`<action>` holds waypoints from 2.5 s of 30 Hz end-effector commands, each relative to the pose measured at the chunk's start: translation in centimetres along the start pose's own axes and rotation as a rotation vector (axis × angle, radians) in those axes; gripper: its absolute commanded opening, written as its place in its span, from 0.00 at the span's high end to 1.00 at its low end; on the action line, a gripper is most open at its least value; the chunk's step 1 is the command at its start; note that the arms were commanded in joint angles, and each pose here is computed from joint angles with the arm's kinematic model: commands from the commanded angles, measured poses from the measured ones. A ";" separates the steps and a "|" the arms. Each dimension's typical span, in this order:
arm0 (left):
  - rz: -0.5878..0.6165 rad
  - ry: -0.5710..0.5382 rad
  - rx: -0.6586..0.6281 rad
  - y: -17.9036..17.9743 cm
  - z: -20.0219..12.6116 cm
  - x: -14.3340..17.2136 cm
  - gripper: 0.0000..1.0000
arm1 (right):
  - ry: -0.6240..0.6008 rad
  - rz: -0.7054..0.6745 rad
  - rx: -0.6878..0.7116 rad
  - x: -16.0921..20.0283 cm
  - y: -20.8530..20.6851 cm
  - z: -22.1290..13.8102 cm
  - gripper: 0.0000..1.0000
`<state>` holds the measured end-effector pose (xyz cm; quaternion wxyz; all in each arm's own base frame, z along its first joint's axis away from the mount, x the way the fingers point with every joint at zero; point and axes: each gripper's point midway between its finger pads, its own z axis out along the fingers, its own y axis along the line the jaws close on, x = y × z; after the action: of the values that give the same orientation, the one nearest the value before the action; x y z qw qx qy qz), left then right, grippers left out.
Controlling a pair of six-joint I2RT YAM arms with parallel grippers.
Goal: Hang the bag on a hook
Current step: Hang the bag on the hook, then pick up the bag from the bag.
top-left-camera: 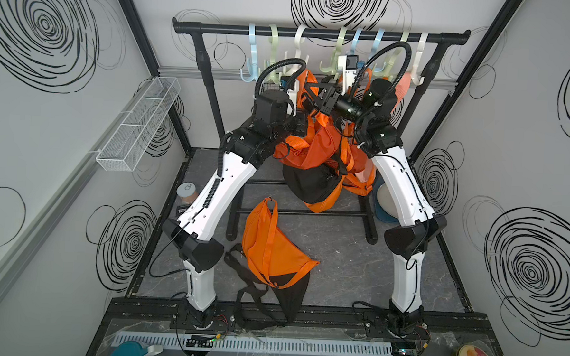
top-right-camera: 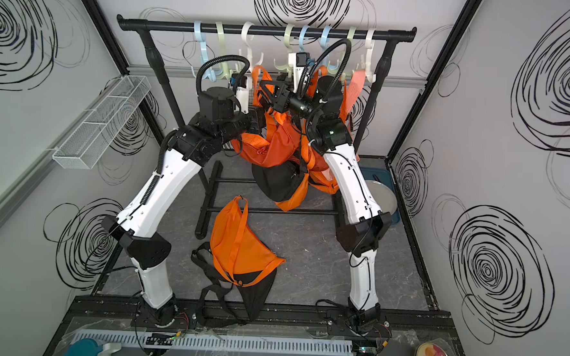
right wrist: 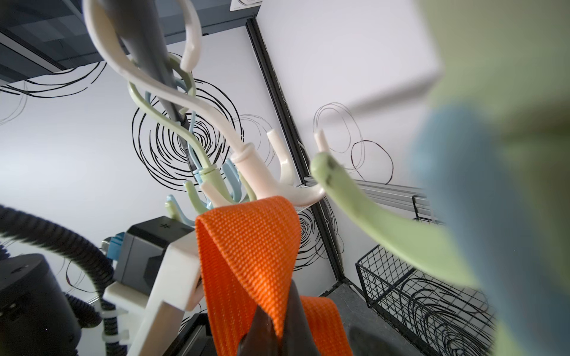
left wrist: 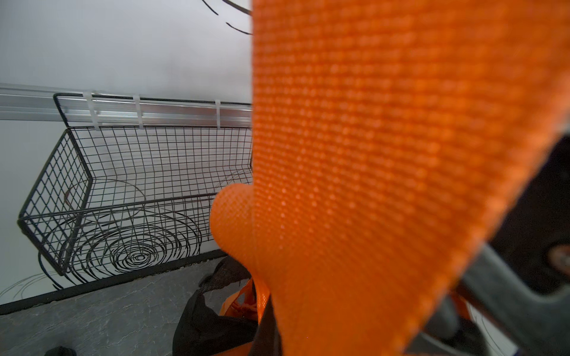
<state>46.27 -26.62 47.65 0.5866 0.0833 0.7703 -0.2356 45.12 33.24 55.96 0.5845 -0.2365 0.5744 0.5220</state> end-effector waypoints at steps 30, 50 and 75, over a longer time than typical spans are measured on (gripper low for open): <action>0.131 -0.304 -0.006 -1.8 -13.4 -5.0 0.01 | 0.063 -0.051 0.249 0.1 -2.1 -6.8 1.00; 0.072 -0.410 -0.296 9.3 -19.5 1.8 0.01 | 0.058 -0.081 0.292 -0.2 0.0 -9.3 0.77; -0.033 -0.515 -0.670 18.3 -24.7 13.2 0.01 | 0.576 -0.355 0.077 25.7 13.9 -13.6 0.18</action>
<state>29.44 -3.10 33.21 0.7163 -0.1283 0.6859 0.0047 23.26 33.73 41.61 0.5500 -0.3895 0.6521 0.3474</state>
